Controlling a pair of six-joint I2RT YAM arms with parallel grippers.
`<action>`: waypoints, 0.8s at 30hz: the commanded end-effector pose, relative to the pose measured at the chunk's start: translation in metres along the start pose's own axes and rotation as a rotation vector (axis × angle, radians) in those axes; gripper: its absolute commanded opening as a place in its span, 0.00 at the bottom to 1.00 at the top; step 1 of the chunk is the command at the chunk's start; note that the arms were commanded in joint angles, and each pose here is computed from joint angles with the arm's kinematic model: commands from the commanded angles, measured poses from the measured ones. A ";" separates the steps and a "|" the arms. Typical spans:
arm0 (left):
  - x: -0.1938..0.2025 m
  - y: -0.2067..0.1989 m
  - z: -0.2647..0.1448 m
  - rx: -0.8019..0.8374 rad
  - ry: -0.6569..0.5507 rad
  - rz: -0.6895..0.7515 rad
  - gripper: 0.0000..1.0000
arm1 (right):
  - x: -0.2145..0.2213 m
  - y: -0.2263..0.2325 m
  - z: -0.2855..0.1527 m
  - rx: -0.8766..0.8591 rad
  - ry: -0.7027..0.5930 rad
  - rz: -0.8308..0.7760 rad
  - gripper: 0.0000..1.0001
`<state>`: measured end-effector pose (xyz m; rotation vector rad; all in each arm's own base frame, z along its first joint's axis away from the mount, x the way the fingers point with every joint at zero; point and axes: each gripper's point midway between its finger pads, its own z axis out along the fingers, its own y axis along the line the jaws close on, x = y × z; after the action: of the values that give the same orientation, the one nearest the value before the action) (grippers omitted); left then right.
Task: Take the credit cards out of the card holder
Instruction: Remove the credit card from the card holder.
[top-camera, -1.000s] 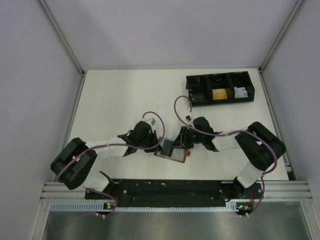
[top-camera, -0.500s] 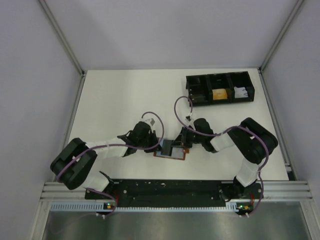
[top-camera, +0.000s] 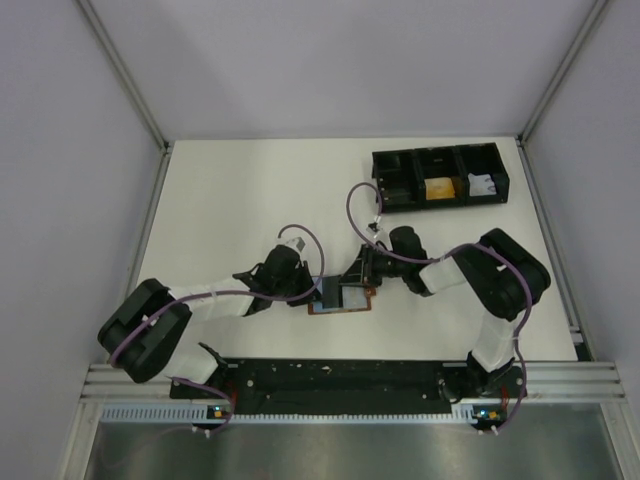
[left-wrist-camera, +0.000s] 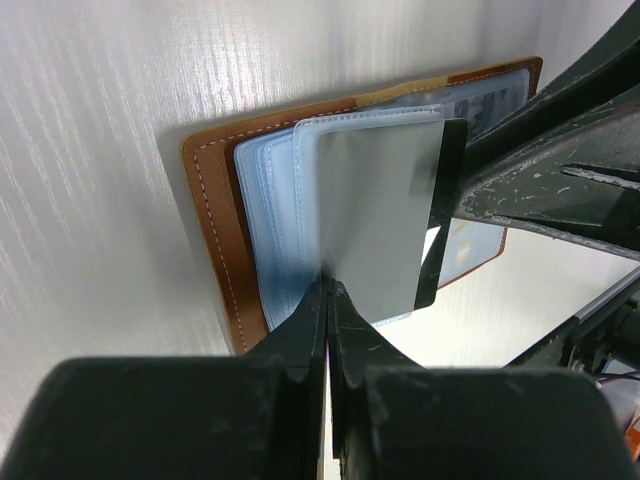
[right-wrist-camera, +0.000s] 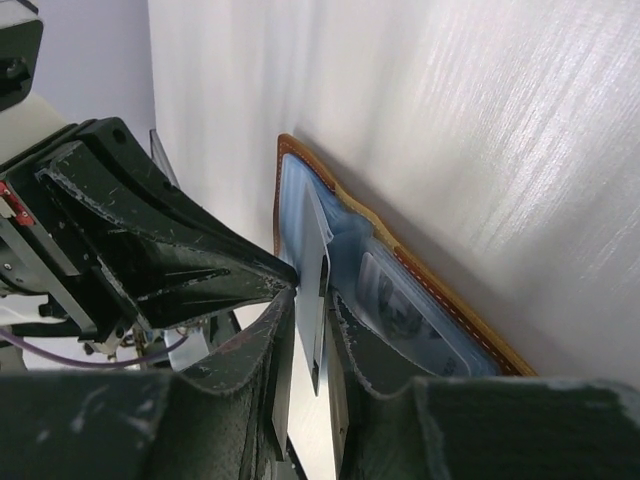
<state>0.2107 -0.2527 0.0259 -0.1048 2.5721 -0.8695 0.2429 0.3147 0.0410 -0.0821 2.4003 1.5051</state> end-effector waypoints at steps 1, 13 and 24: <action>0.011 0.030 0.000 -0.111 0.015 -0.009 0.00 | -0.001 0.016 -0.002 -0.092 0.020 -0.073 0.19; 0.010 0.030 -0.003 -0.114 0.010 -0.013 0.00 | 0.010 -0.002 -0.003 -0.032 0.061 -0.072 0.00; 0.011 0.030 -0.003 -0.114 0.017 -0.004 0.00 | -0.002 -0.018 -0.024 0.072 0.028 -0.073 0.00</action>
<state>0.2106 -0.2498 0.0258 -0.1174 2.5729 -0.8538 0.2390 0.2917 0.0288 -0.1242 2.4713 1.4475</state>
